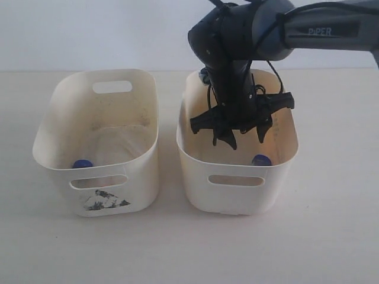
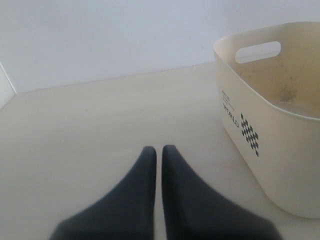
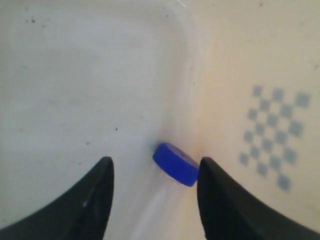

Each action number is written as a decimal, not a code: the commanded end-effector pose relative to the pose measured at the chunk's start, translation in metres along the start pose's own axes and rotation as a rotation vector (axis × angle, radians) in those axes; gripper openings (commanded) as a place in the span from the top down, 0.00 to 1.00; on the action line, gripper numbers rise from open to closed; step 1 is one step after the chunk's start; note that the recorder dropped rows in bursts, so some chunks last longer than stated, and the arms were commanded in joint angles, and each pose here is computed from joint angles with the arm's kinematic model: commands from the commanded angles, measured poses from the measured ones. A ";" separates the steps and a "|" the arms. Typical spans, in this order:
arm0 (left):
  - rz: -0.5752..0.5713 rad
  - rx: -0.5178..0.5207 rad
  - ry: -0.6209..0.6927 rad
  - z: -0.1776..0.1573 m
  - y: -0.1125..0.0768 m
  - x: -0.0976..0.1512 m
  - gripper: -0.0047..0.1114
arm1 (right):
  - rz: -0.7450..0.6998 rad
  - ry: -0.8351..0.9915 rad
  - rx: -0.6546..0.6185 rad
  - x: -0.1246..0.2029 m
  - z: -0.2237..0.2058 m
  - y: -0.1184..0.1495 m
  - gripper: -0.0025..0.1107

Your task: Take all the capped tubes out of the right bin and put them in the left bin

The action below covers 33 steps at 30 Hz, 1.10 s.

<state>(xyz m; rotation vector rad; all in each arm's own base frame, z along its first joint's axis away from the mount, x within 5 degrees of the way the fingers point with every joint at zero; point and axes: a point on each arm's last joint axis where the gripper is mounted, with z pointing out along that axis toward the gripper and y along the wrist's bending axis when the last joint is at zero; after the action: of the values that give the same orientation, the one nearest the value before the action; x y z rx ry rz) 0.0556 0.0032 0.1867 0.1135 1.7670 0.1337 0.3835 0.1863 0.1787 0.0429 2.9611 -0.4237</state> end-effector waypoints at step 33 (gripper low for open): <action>-0.013 -0.001 -0.021 -0.001 0.000 -0.003 0.92 | -0.120 0.001 0.111 -0.003 0.029 0.004 0.46</action>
<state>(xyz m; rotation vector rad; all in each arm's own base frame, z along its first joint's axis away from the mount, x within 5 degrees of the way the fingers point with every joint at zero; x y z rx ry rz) 0.0556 0.0032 0.1867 0.1135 1.7670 0.1337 0.3880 0.1885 0.1529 -0.1345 2.9408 -0.5893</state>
